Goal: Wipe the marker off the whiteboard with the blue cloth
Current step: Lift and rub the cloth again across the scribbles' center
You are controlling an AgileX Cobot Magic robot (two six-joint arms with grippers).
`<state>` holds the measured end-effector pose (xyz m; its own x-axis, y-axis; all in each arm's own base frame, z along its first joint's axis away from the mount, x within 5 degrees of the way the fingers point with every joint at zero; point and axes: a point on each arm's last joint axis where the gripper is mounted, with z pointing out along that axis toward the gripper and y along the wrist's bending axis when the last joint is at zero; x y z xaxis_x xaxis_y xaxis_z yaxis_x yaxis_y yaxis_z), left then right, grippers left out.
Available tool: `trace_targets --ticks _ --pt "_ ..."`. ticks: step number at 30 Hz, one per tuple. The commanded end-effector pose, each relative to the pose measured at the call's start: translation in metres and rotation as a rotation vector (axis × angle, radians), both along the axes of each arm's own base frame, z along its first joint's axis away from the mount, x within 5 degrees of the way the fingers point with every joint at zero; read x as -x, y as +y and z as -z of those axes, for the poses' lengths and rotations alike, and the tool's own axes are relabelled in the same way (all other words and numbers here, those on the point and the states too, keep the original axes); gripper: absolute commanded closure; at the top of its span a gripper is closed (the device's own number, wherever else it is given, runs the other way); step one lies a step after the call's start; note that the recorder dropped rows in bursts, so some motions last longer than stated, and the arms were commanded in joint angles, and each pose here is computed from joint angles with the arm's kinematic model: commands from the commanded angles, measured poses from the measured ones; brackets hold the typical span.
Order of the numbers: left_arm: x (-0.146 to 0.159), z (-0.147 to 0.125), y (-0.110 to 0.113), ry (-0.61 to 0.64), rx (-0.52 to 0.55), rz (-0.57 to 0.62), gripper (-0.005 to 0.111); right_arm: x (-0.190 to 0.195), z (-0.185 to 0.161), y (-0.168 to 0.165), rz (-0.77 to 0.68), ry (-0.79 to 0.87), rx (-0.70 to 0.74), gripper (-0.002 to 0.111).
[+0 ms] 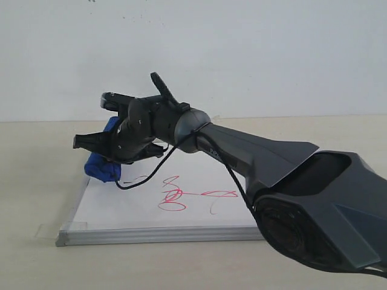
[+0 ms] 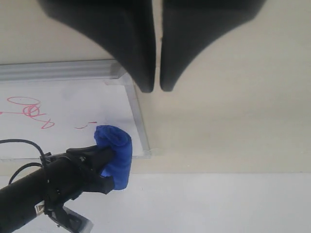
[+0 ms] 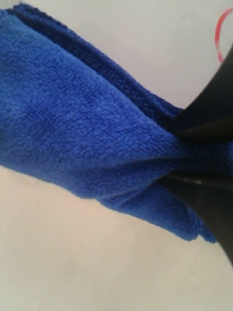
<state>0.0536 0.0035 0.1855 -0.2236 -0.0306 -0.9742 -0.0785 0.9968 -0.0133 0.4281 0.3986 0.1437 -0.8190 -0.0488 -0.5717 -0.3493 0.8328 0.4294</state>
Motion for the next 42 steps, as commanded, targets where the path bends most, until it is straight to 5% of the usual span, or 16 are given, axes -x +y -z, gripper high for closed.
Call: trace_targets --ticks 1,15,18,25,27,33,42 --pt "0.0 0.001 -0.001 -0.001 0.007 0.01 0.103 -0.005 0.002 -0.013 0.023 -0.033 0.135 0.108" --pt "0.0 0.001 -0.001 -0.001 0.007 0.01 0.103 -0.004 0.013 -0.05 0.012 -0.023 0.626 0.108" --pt "0.0 0.001 -0.001 -0.001 0.007 0.01 0.103 -0.004 0.012 -0.042 0.001 -0.038 0.55 0.108" --pt "0.0 0.001 -0.001 -0.001 0.007 0.01 0.103 0.002 0.005 -0.001 -0.07 -0.044 0.096 0.108" --pt "0.0 0.001 -0.001 -0.001 0.007 0.01 0.103 0.007 0.012 0.006 -0.089 -0.041 0.084 0.108" --pt "0.0 0.001 -0.001 -0.001 0.007 0.01 0.103 0.013 0.047 -0.003 -0.125 0.037 0.266 0.108" --pt "0.0 0.001 -0.001 -0.001 0.007 0.01 0.103 0.007 0.037 -0.034 -0.082 -0.016 0.631 0.108"
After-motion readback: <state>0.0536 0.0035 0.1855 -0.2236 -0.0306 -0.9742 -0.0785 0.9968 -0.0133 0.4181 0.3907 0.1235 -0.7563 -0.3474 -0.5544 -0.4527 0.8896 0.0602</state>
